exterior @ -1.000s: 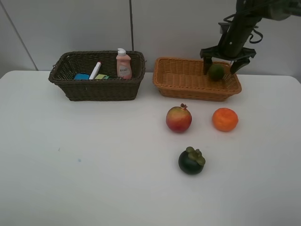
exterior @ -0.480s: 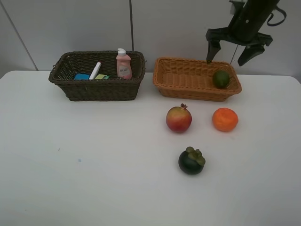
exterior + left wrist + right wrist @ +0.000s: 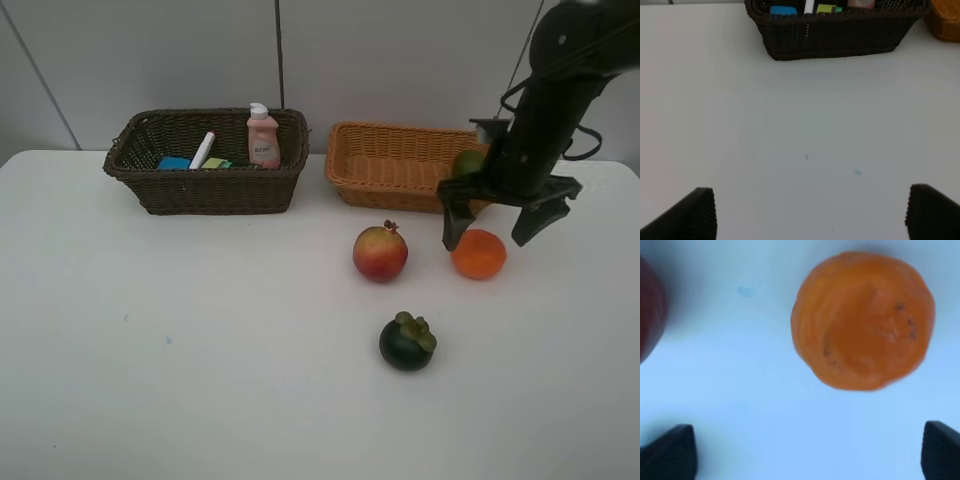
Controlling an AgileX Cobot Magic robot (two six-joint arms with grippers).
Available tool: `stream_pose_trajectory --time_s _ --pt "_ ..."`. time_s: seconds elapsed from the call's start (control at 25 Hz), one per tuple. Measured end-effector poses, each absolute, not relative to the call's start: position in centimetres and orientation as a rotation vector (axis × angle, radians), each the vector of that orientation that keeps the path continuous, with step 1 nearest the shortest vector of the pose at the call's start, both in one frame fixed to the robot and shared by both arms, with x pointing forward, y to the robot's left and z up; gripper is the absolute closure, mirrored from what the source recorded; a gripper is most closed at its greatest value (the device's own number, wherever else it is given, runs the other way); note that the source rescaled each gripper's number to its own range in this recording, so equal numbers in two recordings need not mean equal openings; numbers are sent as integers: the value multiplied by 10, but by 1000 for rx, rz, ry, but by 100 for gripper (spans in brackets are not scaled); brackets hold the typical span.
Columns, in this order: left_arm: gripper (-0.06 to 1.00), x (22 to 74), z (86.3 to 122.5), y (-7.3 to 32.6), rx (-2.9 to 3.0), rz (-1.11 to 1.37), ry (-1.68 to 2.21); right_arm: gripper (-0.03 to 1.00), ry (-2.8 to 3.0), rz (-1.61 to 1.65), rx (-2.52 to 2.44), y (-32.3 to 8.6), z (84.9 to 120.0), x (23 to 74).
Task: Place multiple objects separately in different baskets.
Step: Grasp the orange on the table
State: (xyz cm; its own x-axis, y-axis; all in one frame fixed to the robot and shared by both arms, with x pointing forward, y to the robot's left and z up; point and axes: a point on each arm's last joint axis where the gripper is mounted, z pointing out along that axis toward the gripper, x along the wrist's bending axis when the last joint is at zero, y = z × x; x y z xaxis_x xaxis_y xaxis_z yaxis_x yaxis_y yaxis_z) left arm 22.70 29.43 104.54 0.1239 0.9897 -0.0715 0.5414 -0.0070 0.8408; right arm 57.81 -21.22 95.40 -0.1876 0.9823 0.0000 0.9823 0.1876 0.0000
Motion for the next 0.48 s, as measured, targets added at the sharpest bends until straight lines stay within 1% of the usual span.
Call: stream_pose_trajectory --time_s 0.16,0.36,0.48 --pt "2 227 1045 294 1648 751 1513 -2 -2497 -62 -1998 -214 942 578" --pt "2 227 1045 294 1648 751 1513 -2 -2584 -97 -1988 -217 941 583" --pt "2 227 1045 294 1648 751 1513 -3 -2612 -79 -1974 -217 929 587"
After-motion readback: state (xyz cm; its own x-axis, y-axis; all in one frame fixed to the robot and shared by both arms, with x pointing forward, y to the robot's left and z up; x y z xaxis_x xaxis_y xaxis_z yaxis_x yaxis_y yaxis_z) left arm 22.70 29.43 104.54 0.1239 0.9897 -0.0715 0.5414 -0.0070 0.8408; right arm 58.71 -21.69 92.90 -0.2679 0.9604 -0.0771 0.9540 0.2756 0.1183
